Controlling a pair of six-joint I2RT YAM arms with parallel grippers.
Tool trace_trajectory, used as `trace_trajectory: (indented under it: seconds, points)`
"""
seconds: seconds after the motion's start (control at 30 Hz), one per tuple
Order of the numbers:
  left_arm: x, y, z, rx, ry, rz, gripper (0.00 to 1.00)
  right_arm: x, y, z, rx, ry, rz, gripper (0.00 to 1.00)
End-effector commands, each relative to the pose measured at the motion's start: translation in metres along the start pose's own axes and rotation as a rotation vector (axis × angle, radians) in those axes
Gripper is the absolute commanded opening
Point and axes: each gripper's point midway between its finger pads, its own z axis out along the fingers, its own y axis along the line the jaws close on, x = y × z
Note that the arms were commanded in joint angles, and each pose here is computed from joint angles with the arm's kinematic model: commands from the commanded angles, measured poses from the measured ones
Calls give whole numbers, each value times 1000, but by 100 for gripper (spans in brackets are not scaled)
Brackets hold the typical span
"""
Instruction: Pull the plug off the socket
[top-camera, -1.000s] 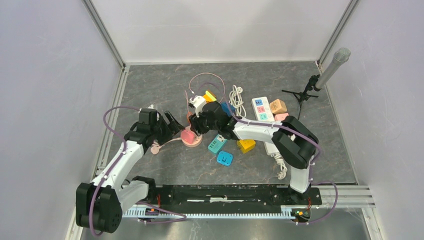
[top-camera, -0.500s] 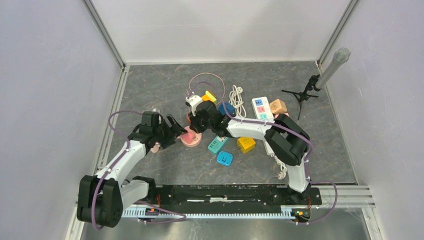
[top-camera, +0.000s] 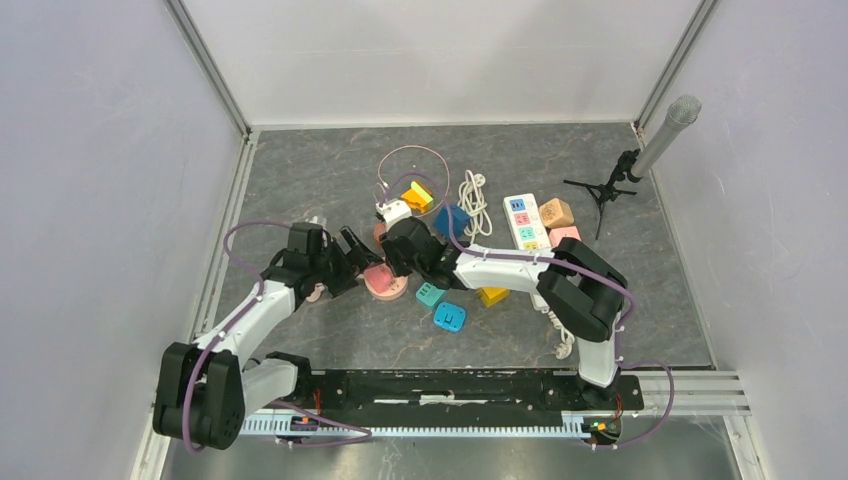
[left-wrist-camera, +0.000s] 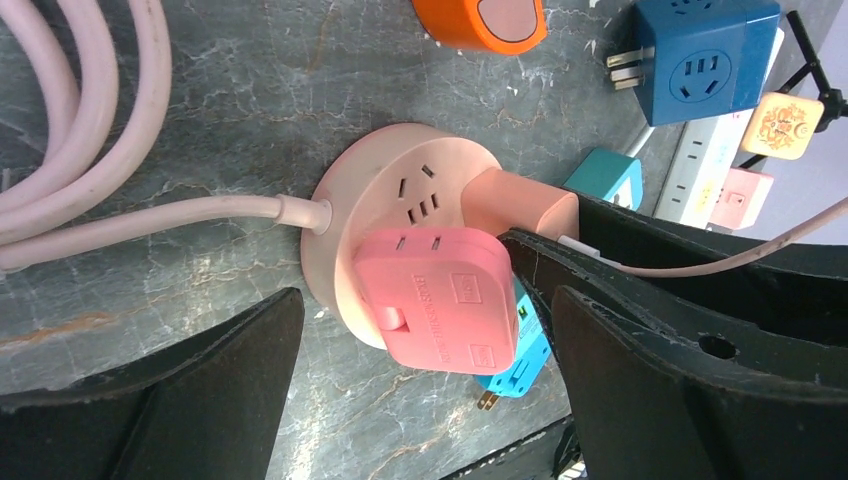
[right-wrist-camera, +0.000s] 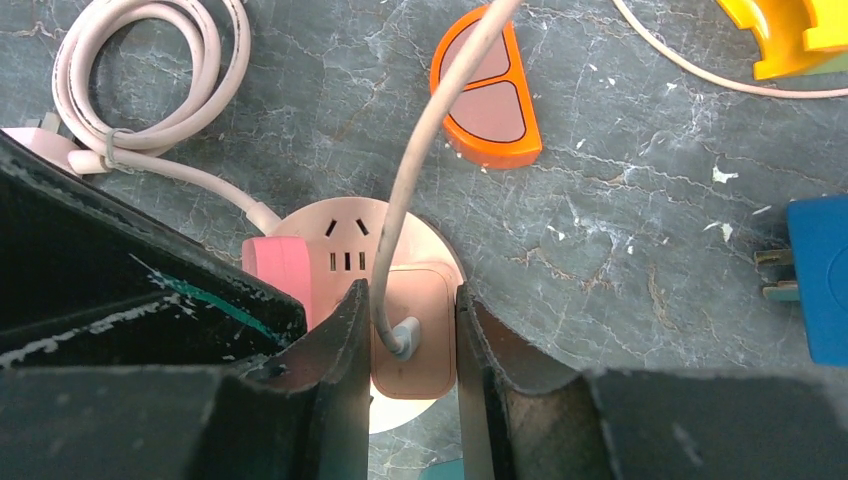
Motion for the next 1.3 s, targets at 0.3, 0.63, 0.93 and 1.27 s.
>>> trace_trajectory:
  seconds: [0.3, 0.63, 0.93, 1.27]
  points:
    - [12, 13, 23, -106, 18, 51, 99, 12, 0, -7, -5, 39, 34, 13]
    - [22, 41, 23, -202, 26, 70, 93, -18, 10, -24, -168, -63, 127, 6]
    - [19, 35, 26, -173, 22, 89, 94, -17, 4, -21, -190, -59, 147, 1]
    - [-13, -10, 2, -60, -99, 130, 100, 4, -9, -12, -123, -9, 113, 1]
